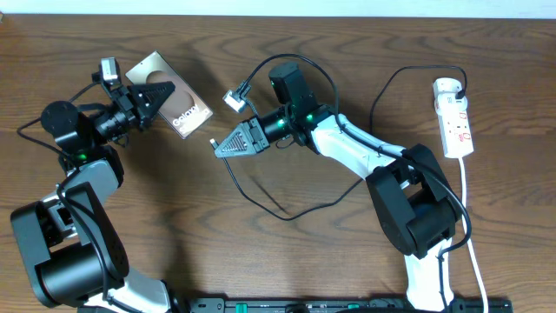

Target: Plug charger to phone and switch on socket

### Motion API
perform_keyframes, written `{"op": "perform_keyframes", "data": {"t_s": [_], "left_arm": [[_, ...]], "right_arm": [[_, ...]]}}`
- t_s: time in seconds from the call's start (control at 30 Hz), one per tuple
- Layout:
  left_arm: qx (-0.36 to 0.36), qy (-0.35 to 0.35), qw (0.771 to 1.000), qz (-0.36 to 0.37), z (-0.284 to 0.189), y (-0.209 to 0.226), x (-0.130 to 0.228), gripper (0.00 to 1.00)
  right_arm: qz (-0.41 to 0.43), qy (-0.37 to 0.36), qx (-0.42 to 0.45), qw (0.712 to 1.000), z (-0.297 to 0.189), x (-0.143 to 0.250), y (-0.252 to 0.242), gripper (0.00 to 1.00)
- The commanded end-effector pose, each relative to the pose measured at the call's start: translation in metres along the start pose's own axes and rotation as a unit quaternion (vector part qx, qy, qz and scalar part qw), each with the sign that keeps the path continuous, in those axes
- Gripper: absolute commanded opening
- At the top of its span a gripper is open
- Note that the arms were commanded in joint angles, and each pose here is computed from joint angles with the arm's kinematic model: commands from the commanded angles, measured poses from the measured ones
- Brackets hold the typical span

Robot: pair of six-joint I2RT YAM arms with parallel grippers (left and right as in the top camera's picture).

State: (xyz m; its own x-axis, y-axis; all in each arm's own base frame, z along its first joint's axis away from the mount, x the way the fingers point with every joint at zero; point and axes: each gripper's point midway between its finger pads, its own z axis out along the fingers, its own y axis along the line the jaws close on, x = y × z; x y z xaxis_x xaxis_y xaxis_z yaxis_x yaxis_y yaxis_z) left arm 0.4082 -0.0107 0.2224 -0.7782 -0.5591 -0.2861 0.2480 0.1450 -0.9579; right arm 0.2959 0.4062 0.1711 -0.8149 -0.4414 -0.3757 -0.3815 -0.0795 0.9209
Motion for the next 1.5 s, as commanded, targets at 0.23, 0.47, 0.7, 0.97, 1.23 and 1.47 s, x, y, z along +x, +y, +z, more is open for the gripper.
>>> {"op": "perform_keyframes", "data": {"t_s": [0.23,0.47,0.7,0.97,1.23,1.47], "left_arm": [[0.012,0.048,0.998,0.034,0.000,-0.011,0.015,0.07],[0.016,0.062,0.997,0.033,0.005,-0.012,0.021,0.07],[0.021,0.074,0.997,0.033,0.017,-0.014,0.028,0.07],[0.021,0.074,0.996,0.035,0.016,-0.014,0.028,0.07],[0.023,0.074,0.996,0.054,0.016,-0.014,0.028,0.07],[0.024,0.081,0.995,0.053,0.016,-0.014,0.031,0.07]], "right_arm": [[-0.041,0.015,-0.026,0.999,0.002,0.002,0.012,0.01],[-0.048,0.016,-0.023,0.998,0.008,0.003,0.012,0.01],[-0.047,0.014,-0.019,0.999,0.009,0.002,0.011,0.01],[-0.047,0.014,-0.019,0.999,0.009,0.002,0.011,0.01],[-0.045,0.018,-0.024,0.999,0.009,0.003,0.013,0.01],[-0.046,0.017,-0.023,0.999,0.009,0.003,0.012,0.01]]}}
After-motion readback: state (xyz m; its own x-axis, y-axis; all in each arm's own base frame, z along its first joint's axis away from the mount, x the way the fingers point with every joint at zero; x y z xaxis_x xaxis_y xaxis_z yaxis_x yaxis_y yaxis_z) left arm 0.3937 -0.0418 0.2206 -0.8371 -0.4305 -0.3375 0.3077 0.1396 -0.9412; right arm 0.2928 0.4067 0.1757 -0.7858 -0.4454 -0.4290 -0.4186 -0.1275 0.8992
